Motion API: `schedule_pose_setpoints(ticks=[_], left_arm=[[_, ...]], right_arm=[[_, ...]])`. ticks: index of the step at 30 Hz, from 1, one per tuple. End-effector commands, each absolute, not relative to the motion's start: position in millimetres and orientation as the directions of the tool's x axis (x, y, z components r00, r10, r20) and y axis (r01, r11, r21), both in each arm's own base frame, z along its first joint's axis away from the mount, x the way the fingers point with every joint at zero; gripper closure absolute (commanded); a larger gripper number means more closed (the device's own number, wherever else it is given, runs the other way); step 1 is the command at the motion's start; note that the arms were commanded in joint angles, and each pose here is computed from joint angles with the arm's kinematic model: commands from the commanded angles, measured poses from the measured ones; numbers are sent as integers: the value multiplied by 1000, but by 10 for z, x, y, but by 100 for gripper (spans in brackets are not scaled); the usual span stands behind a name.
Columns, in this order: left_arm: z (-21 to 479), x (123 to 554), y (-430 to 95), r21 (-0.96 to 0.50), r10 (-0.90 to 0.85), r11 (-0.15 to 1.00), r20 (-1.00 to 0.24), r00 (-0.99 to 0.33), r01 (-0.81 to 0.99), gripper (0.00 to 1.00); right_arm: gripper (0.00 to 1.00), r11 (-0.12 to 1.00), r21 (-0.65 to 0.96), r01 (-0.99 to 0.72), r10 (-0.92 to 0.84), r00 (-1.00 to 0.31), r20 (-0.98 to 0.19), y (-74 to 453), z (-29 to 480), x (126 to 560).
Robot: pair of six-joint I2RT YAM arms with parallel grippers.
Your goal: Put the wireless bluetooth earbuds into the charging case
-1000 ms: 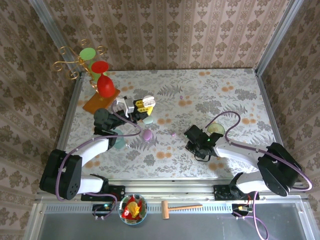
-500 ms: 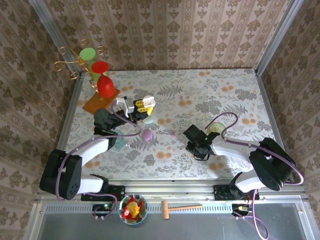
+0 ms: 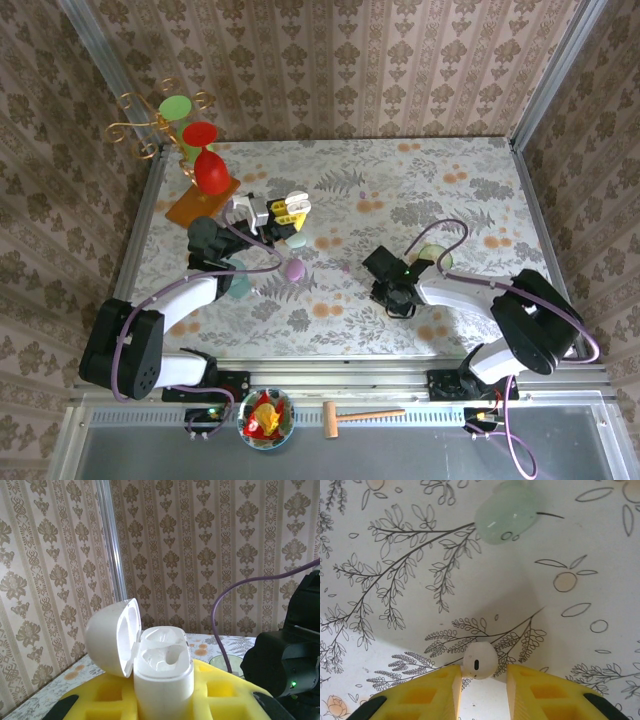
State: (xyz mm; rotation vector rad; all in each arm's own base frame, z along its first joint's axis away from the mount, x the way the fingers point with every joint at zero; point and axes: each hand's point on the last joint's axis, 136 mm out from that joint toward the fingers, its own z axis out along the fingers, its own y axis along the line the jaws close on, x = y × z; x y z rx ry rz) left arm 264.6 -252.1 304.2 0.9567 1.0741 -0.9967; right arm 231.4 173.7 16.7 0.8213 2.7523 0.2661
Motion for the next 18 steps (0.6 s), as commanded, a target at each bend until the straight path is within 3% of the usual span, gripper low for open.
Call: schedule_pose_setpoints(ticks=[1, 12, 18], left_arm=[[3107, 2564, -2510, 161, -182, 248, -961, 210, 955, 100], [3111, 2560, -2472, 166, -176, 267, -960, 218, 949, 100], [3107, 2581, -2447, 154, -174, 283, -962, 209, 947, 100]], right_arm=[[71, 874, 208, 440, 480, -846, -230, 1784, 169, 2450], [73, 990, 115, 86, 109, -972, -208, 2167, 163, 2591], [70, 997, 50, -52, -38, -969, -245, 2252, 228, 2792]])
